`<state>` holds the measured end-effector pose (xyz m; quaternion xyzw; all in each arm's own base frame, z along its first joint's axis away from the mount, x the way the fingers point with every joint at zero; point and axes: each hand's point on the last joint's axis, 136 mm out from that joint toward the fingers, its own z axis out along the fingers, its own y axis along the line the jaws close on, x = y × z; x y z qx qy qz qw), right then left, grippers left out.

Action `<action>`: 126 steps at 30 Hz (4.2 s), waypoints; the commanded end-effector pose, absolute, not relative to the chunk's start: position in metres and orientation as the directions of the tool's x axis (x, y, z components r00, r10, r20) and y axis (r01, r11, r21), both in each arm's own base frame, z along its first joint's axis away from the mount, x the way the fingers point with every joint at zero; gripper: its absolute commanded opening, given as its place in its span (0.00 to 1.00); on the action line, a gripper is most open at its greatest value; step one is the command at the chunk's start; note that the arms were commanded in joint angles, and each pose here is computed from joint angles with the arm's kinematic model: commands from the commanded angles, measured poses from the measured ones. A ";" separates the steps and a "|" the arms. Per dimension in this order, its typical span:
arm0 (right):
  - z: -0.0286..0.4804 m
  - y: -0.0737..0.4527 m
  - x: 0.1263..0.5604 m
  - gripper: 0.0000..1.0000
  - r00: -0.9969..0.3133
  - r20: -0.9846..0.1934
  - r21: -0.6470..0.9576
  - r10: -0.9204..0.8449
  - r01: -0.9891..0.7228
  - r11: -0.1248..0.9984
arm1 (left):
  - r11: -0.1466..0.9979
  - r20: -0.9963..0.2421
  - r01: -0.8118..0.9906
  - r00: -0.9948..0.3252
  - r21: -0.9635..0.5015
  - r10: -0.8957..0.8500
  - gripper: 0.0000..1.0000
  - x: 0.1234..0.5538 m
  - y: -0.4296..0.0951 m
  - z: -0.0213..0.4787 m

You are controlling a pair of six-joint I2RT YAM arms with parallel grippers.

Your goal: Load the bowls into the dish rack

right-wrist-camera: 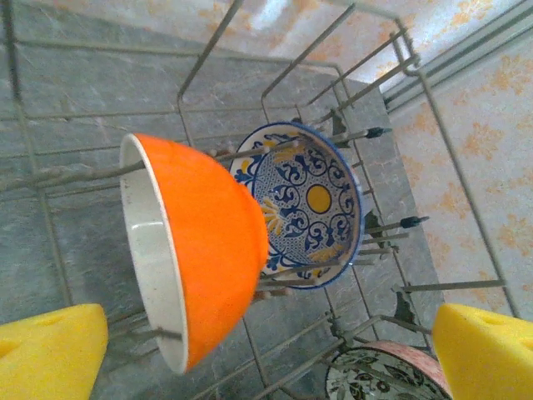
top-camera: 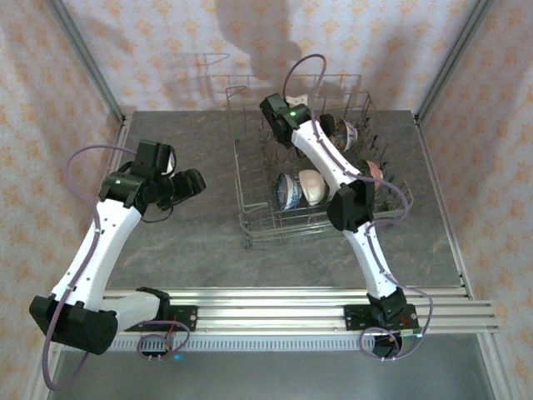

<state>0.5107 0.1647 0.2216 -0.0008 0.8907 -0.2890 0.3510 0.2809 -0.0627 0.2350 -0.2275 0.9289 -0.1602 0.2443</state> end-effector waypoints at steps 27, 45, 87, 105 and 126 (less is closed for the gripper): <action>0.271 0.109 0.392 1.00 -0.759 -0.633 -0.355 -0.150 0.113 0.928 | 0.449 -0.071 -0.856 -0.446 -0.256 -0.892 0.74 0.325 0.088 0.111; 0.277 0.105 0.391 1.00 -0.774 -0.615 -0.383 -0.153 0.123 0.916 | 0.477 0.027 -0.853 -0.493 -0.210 -0.870 0.69 0.366 0.103 0.061; 0.320 0.197 0.368 0.98 -0.725 -0.665 -0.222 -0.179 -0.037 0.974 | 0.570 -0.131 -0.580 -0.625 -0.582 -0.769 0.03 0.376 0.015 0.186; 0.363 0.290 0.344 0.83 -0.683 -0.726 0.147 -0.080 -0.268 0.952 | 0.734 -0.413 -0.229 -0.703 -0.639 -0.579 0.02 0.386 -0.096 0.316; 0.367 0.303 0.352 0.53 -0.668 -0.743 0.255 0.039 -0.228 0.940 | 0.768 -0.454 -0.111 -0.749 -0.631 -0.482 0.02 0.371 -0.159 0.336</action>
